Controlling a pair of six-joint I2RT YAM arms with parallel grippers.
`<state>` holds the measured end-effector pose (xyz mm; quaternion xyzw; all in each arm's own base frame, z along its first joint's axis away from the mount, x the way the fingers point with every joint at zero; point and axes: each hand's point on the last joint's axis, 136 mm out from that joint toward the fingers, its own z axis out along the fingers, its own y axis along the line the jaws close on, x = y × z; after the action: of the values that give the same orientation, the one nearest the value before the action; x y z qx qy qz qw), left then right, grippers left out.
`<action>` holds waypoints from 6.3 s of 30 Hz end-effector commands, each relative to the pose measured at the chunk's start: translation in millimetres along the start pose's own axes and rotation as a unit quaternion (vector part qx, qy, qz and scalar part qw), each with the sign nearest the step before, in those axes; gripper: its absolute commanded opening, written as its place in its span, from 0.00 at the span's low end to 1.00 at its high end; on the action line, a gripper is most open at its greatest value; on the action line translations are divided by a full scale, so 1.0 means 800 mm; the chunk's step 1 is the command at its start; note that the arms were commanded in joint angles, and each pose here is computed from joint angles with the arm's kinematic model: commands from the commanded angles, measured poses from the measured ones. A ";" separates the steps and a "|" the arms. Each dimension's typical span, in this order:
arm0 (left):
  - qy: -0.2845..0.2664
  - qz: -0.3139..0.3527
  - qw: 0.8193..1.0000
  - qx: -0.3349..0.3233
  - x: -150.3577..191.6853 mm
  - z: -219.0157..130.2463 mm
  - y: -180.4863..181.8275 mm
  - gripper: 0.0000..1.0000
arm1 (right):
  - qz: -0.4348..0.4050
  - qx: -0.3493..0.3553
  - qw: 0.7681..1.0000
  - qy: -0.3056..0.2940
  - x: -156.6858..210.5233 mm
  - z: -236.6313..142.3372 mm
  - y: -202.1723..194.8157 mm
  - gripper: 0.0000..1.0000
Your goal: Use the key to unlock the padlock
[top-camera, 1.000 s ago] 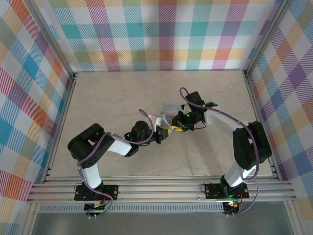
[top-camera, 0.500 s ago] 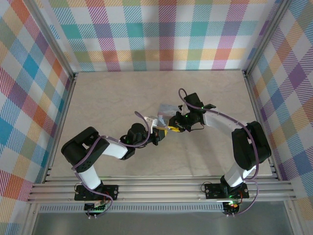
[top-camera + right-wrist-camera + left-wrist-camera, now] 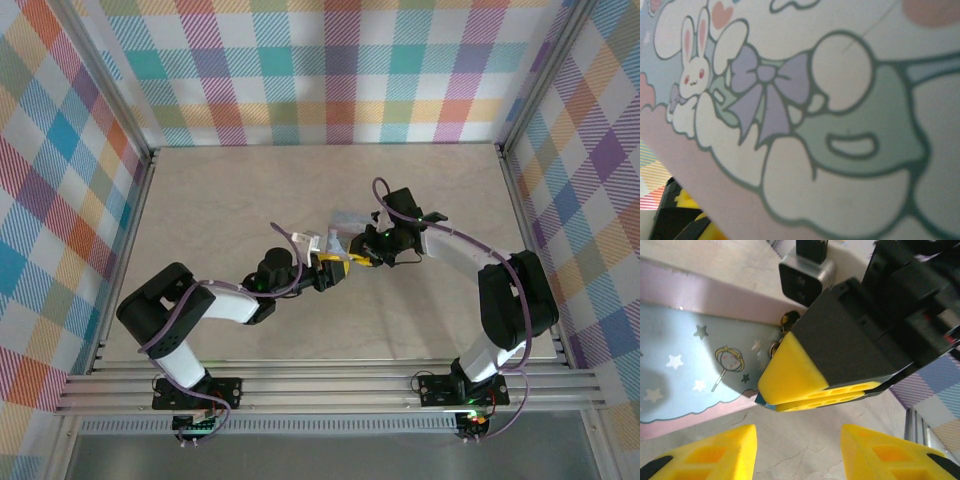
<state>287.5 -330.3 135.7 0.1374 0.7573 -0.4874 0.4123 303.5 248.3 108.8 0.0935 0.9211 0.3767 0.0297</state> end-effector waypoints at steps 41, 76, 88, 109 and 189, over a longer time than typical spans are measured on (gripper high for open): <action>0.130 0.018 0.963 -0.236 0.030 -0.087 0.075 0.38 | -0.363 0.170 0.916 -0.031 0.006 0.021 -0.026 0.37; 0.095 -0.021 0.953 -0.288 0.052 -0.168 0.085 0.39 | -0.591 0.318 0.727 0.145 -0.006 0.113 -0.075 0.37; 0.093 -0.022 0.952 -0.290 0.053 -0.173 0.085 0.39 | -0.580 0.296 0.739 0.174 0.014 0.096 -0.063 0.47; 0.080 -0.027 0.953 -0.291 0.052 -0.194 0.078 0.39 | -0.558 0.265 0.766 0.178 0.021 0.107 -0.047 0.11; -0.065 0.001 0.995 0.077 -0.098 -0.125 -0.087 0.00 | -0.305 -0.308 0.899 -0.067 0.105 -0.098 0.223 0.31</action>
<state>246.1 -264.6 251.3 0.1195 0.6927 -0.5553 0.4445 242.7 333.8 267.7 -0.1547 0.7566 0.5936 0.2263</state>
